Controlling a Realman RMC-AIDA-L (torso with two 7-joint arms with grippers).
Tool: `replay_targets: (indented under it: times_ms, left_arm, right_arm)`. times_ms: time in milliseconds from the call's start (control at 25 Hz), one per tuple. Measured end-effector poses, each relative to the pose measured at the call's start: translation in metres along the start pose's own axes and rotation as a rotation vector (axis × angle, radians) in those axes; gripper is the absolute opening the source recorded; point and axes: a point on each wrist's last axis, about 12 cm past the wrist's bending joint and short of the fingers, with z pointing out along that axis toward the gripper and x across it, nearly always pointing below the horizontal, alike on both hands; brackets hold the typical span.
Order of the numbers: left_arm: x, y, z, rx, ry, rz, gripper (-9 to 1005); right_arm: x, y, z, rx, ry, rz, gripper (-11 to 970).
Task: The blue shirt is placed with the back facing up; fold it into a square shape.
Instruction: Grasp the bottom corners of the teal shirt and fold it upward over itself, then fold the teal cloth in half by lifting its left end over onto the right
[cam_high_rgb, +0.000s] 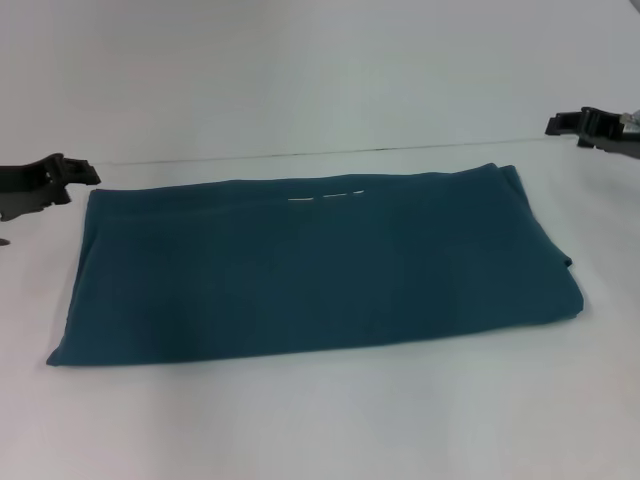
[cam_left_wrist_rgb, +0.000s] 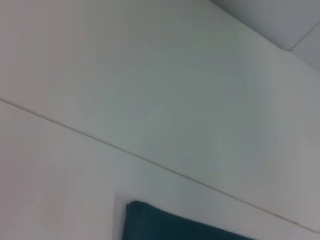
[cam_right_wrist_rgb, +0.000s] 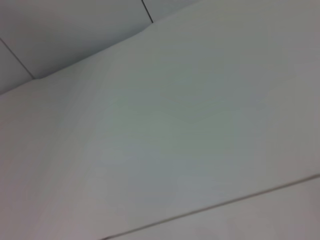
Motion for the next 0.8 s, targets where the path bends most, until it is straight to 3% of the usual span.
replay_targets:
  times_ms: [200, 400, 560, 800]
  left_arm:
    - [0.007, 0.001, -0.012, 0.086, -0.006, -0.001, 490]
    - [0.024, 0.004, -0.026, 0.243, 0.033, -0.016, 622]
    - [0.039, 0.009, -0.036, 0.351, 0.049, -0.040, 802]
    - [0.061, 0.019, -0.039, 0.418, 0.061, -0.148, 952]
  right_arm:
    - [0.013, -0.009, -0.014, -0.107, 0.058, 0.054, 540]
    - [0.038, -0.016, -0.046, -0.400, 0.011, 0.097, 666]
    - [0.063, -0.026, -0.071, -0.554, 0.007, 0.109, 655]
    - [0.099, -0.044, -0.092, -0.596, 0.049, 0.160, 655]
